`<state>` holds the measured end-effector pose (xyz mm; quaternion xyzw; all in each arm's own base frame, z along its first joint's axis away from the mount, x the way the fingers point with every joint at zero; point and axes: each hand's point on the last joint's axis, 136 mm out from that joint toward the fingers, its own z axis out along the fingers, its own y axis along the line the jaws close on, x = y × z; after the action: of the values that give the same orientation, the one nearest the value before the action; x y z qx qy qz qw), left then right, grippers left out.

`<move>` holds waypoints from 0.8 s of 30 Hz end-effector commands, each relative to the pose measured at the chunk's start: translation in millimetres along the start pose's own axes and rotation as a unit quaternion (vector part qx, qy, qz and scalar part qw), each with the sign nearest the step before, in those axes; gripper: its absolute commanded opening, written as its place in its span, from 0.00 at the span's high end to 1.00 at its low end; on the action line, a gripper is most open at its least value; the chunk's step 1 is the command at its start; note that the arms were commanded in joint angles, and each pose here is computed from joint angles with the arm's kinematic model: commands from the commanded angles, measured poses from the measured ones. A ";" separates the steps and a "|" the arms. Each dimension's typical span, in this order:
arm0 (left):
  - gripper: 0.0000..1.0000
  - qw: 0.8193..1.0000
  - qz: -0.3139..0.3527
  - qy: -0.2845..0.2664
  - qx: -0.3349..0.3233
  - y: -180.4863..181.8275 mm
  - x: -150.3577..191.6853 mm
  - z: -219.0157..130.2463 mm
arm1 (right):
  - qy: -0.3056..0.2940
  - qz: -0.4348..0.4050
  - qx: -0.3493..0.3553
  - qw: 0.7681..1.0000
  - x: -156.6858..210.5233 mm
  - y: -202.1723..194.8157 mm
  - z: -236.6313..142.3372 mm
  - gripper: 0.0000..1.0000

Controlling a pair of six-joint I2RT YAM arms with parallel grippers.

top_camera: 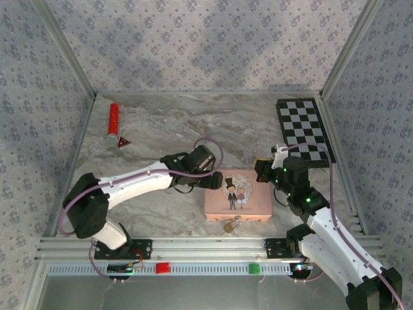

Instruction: Unlock the padlock with the key

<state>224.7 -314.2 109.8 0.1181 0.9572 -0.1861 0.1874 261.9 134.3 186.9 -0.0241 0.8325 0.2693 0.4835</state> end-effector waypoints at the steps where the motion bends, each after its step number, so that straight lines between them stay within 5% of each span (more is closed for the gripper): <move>1: 0.14 0.999 -0.023 -0.008 0.028 -14.7 -5.7 7.2 | -0.018 0.026 0.004 0.999 -1.5 -4.6 2.6 1.00; 10: 0.14 0.999 -0.040 0.004 0.005 -1.8 3.8 32.4 | -0.021 0.022 0.004 1.000 -3.8 -4.6 3.8 1.00; 24: 0.18 0.992 -0.093 -0.017 -0.081 76.6 10.2 44.3 | -0.020 0.020 0.010 1.000 -4.1 -6.0 3.9 1.00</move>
<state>238.2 -324.2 86.5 0.0640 0.9491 -0.2450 0.1874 264.7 133.5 180.1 -0.0083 0.8309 0.2740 0.4843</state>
